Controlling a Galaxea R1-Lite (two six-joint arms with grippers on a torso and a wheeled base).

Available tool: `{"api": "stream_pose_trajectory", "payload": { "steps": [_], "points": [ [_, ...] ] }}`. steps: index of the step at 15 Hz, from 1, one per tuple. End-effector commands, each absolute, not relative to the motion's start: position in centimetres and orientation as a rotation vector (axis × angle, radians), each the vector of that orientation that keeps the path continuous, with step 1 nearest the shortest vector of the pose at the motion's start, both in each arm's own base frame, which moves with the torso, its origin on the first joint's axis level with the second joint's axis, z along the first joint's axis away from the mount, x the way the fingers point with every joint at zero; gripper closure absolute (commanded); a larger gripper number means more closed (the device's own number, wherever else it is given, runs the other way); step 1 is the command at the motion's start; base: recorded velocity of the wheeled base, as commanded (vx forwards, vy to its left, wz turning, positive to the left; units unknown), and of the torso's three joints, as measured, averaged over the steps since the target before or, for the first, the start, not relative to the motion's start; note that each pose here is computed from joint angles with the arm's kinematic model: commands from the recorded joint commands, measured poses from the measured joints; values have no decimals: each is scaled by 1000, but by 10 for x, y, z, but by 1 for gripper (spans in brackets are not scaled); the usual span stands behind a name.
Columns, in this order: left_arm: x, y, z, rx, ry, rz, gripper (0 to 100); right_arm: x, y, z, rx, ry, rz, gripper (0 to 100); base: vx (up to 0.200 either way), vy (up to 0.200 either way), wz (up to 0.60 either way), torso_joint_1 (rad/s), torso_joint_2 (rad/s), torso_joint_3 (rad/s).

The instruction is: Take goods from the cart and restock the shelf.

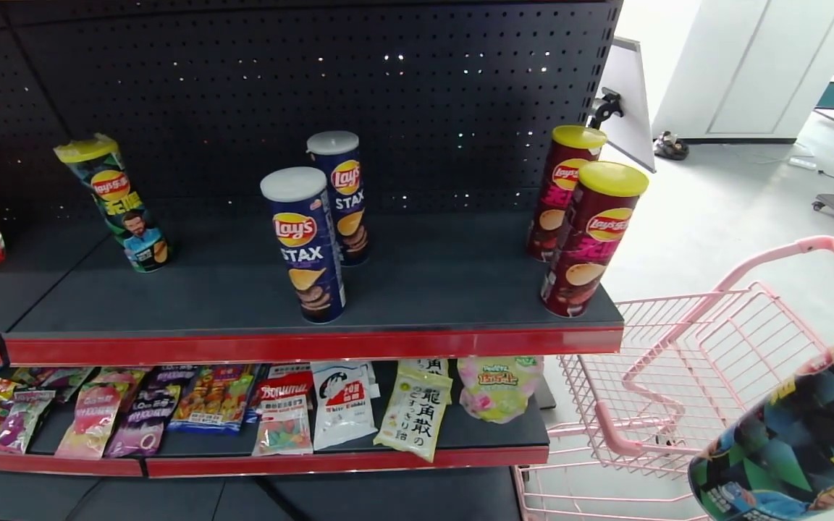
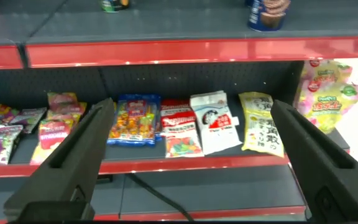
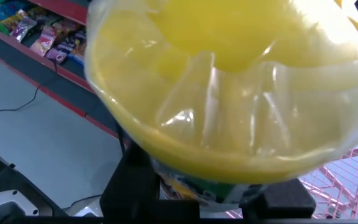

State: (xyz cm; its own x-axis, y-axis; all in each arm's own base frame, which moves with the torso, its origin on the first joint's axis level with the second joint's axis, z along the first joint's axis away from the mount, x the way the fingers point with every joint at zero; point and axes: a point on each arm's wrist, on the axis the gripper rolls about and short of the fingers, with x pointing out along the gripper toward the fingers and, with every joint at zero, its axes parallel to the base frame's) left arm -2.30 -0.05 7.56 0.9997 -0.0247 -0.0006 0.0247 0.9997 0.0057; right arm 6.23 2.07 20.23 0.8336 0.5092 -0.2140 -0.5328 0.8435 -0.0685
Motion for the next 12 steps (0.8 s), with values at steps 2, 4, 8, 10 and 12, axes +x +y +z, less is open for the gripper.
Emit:
{"api": "stream_pose_trajectory", "payload": {
  "steps": [2,4,8,10,12],
  "points": [
    [-23,0,76,6,1,-25,0,63,21,202,-127,193,555,100,0,200,0,0,0,2],
    [-23,0,76,6,1,-25,0,63,21,202,-129,192,555,100,0,200,0,2,7,-2],
    [-23,0,76,5,1,-25,0,62,21,202,-129,189,553,100,0,200,0,1,4,4],
    [-23,0,76,5,1,-25,0,61,20,201,-131,190,554,100,0,200,0,5,0,2],
    [-23,0,76,5,1,-25,0,60,20,200,-131,192,554,100,0,200,0,2,0,-2]
  ]
}}
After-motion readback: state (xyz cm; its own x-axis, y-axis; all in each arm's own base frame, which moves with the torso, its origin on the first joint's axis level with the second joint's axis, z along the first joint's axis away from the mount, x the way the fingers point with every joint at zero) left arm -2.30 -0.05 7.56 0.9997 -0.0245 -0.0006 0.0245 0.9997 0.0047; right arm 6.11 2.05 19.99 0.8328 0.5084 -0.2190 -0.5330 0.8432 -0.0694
